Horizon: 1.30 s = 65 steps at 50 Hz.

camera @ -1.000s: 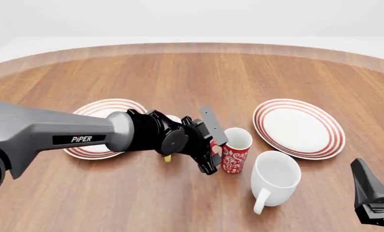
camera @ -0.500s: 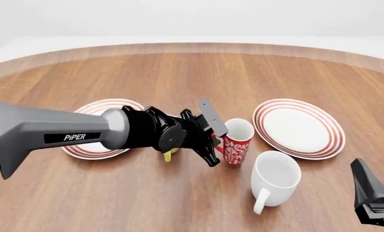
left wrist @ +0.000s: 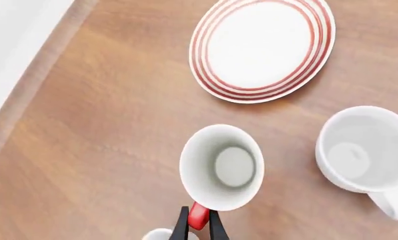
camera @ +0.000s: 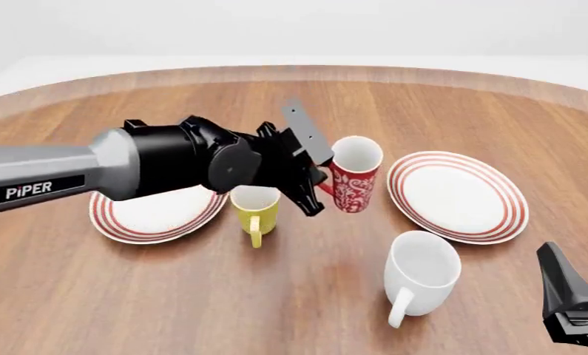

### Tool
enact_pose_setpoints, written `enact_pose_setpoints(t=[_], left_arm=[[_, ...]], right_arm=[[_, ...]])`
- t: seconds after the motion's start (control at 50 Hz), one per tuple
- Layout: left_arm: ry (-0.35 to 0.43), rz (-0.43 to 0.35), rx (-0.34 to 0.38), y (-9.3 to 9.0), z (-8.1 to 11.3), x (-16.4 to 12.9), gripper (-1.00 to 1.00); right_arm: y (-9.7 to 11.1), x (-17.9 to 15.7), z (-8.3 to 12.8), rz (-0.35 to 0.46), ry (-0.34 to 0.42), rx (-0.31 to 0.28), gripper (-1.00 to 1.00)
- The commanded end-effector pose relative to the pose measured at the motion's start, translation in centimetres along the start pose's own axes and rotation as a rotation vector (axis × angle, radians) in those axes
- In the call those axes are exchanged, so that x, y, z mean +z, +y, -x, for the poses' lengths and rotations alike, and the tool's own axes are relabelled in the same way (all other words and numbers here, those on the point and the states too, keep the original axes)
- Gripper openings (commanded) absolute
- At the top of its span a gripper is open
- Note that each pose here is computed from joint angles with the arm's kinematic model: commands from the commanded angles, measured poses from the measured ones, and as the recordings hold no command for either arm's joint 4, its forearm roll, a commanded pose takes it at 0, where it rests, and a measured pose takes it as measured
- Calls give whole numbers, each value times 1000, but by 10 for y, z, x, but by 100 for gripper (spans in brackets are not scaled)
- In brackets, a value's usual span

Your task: Put the red mug on the left plate.

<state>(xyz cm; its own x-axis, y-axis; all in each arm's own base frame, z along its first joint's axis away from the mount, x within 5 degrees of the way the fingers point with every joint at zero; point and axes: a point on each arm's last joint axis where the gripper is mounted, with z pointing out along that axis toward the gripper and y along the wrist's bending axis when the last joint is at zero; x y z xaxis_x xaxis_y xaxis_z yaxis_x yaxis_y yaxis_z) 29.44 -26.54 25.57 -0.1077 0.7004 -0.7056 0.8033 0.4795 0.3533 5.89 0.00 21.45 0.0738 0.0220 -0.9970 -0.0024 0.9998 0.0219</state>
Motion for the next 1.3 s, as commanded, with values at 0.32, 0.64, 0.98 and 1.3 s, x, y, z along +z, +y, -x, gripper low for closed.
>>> enact_pose_setpoints(t=[0.32, 0.64, 0.98, 1.3], left_arm=[[-42, 95, 13, 48, 31, -64, -100], [-44, 147, 2, 66, 27, -93, -100], [-41, 215, -19, 83, 15, -124, -100], [-27, 274, -45, 95, 0, -144, -100]], right_arm=[[0, 0, 0, 0, 0, 0, 100], [0, 0, 0, 0, 0, 0, 100], [0, 0, 0, 0, 0, 0, 100], [0, 0, 0, 0, 0, 0, 100]])
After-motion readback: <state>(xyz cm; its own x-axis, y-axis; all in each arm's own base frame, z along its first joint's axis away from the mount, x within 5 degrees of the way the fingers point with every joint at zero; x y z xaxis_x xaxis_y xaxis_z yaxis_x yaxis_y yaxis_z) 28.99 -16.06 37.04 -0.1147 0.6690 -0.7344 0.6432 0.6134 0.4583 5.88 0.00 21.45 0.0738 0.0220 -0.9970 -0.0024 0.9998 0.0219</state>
